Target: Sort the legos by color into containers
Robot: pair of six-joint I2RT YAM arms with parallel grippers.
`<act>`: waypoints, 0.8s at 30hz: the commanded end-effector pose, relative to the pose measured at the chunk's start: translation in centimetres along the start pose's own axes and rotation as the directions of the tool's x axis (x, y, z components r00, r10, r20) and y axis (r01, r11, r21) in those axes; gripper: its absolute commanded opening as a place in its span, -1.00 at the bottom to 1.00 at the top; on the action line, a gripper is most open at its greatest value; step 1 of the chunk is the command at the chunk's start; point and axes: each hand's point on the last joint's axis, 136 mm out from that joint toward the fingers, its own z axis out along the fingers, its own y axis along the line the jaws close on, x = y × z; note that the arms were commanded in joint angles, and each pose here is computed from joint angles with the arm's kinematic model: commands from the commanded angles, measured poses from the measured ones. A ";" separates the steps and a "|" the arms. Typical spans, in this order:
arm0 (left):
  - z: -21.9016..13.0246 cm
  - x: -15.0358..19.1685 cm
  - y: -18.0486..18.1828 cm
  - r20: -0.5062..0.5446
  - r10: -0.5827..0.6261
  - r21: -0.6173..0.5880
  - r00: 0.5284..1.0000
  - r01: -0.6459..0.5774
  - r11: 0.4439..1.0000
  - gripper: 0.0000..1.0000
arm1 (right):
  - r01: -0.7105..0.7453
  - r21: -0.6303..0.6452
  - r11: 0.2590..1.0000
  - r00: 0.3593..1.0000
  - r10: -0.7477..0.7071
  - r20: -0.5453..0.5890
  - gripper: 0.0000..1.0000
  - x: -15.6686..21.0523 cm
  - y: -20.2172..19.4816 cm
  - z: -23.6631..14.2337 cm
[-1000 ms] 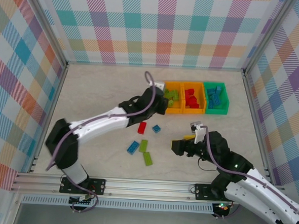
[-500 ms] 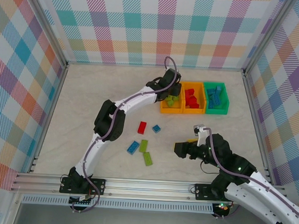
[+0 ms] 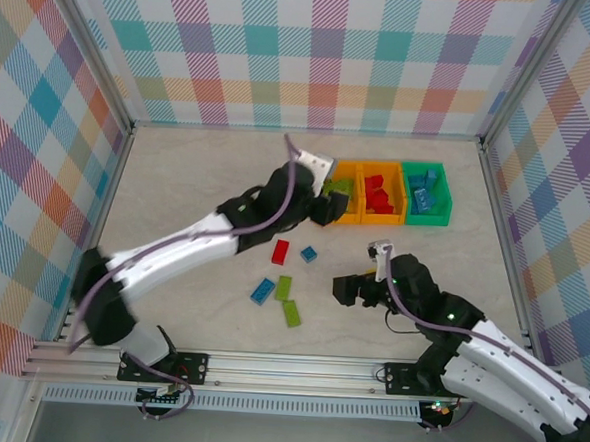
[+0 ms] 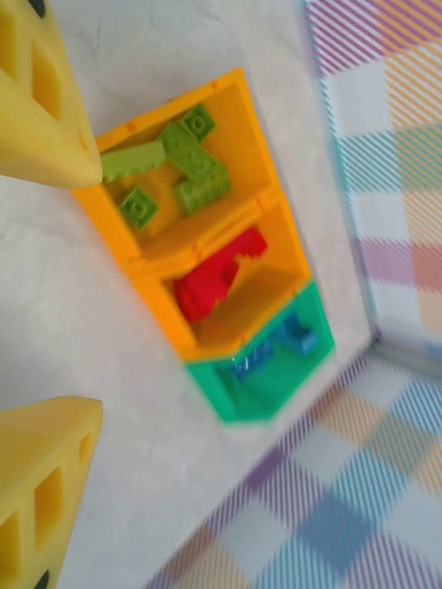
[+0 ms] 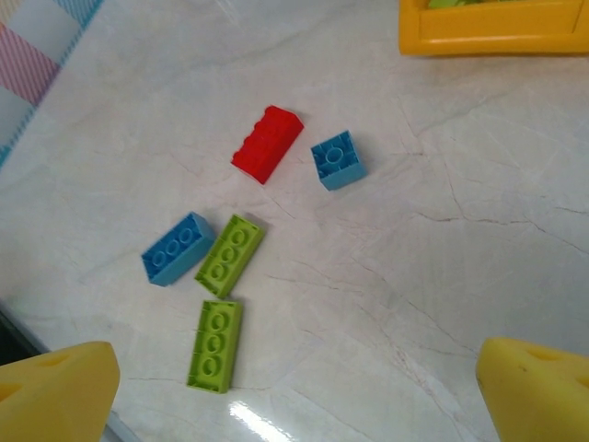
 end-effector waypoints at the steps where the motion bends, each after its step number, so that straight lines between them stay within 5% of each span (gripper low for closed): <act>1: -5.5 1.8 0.1 0.009 0.097 -0.037 0.995 -0.097 0.995 0.25 | 0.113 -0.056 0.992 0.993 -0.114 -0.004 0.99 -1.3 1.8 1.6; 10: -17.6 10.8 3.7 -0.333 0.149 -0.023 0.931 -0.166 0.986 0.40 | 0.270 -0.049 0.962 0.953 -0.274 -0.131 0.99 -1.3 1.9 10.0; 17: -19.0 16.4 3.2 -0.491 0.052 0.038 0.870 -0.038 0.999 0.78 | 0.345 0.002 0.939 0.921 -0.338 -0.196 1.00 -2.3 0.0 15.9; 24: -18.6 17.8 1.5 -0.521 -0.003 0.098 0.854 0.064 0.993 1.00 | 0.382 0.054 0.923 0.886 -0.349 -0.304 0.35 -1.6 -2.5 20.0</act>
